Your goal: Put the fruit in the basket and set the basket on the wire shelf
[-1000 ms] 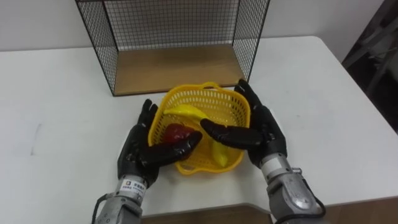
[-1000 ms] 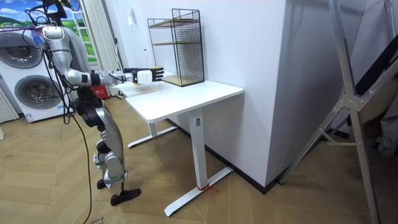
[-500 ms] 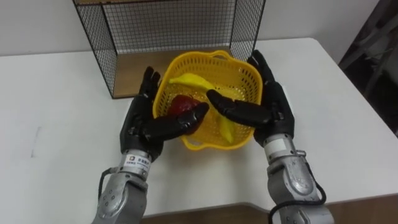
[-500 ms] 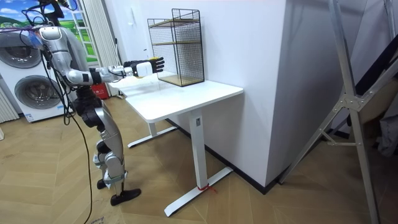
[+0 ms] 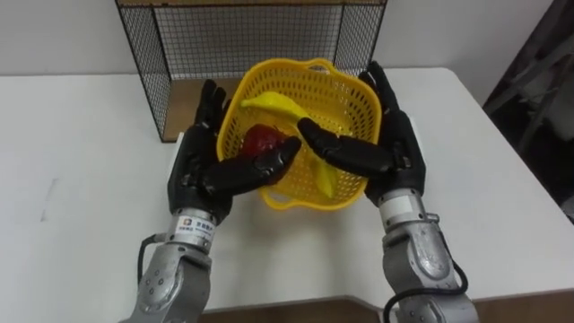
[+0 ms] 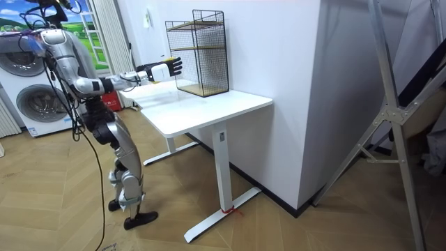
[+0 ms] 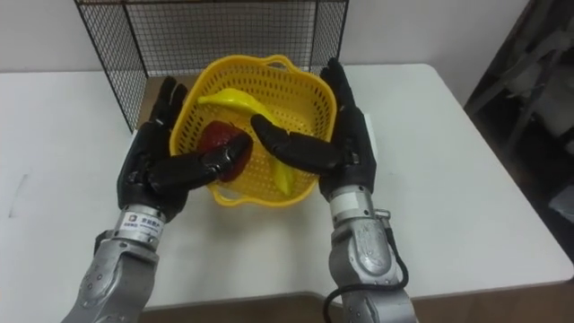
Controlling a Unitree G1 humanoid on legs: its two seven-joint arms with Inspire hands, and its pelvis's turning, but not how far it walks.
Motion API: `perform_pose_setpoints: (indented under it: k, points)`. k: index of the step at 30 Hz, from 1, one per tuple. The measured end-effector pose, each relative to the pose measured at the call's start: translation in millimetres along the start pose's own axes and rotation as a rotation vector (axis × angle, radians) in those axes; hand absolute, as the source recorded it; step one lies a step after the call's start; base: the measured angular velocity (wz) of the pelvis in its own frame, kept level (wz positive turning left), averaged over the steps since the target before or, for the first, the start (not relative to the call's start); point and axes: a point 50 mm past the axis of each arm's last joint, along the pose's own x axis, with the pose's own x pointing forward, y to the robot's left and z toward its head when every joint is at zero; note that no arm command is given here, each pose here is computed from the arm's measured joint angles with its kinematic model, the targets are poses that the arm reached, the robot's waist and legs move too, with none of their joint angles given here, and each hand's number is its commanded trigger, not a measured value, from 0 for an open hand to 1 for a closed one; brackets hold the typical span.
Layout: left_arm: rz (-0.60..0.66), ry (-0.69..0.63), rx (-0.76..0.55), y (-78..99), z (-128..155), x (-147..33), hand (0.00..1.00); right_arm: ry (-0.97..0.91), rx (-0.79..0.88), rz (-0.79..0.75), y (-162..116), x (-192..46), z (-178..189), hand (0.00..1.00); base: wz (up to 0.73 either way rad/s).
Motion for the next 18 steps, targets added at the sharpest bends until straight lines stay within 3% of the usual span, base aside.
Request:
perform_pose_setpoints:
  k: [8, 12, 18]
  points:
    - [0.005, -0.002, -0.010, -0.7, -0.7, -0.1, 0.00, 0.005, -0.007, 0.005, -2.2, -0.6, -0.4, 0.00, 0.01]
    - [0.009, -0.006, -0.008, 0.1, 0.0, 0.1, 0.00, 0.039, -0.016, -0.001, -6.0, -1.7, -8.0, 0.00, -0.41]
    - [0.013, -0.014, 0.003, 1.5, 1.9, 1.2, 0.00, 0.030, -0.009, 0.035, -2.7, -1.5, -6.5, 0.00, -0.03]
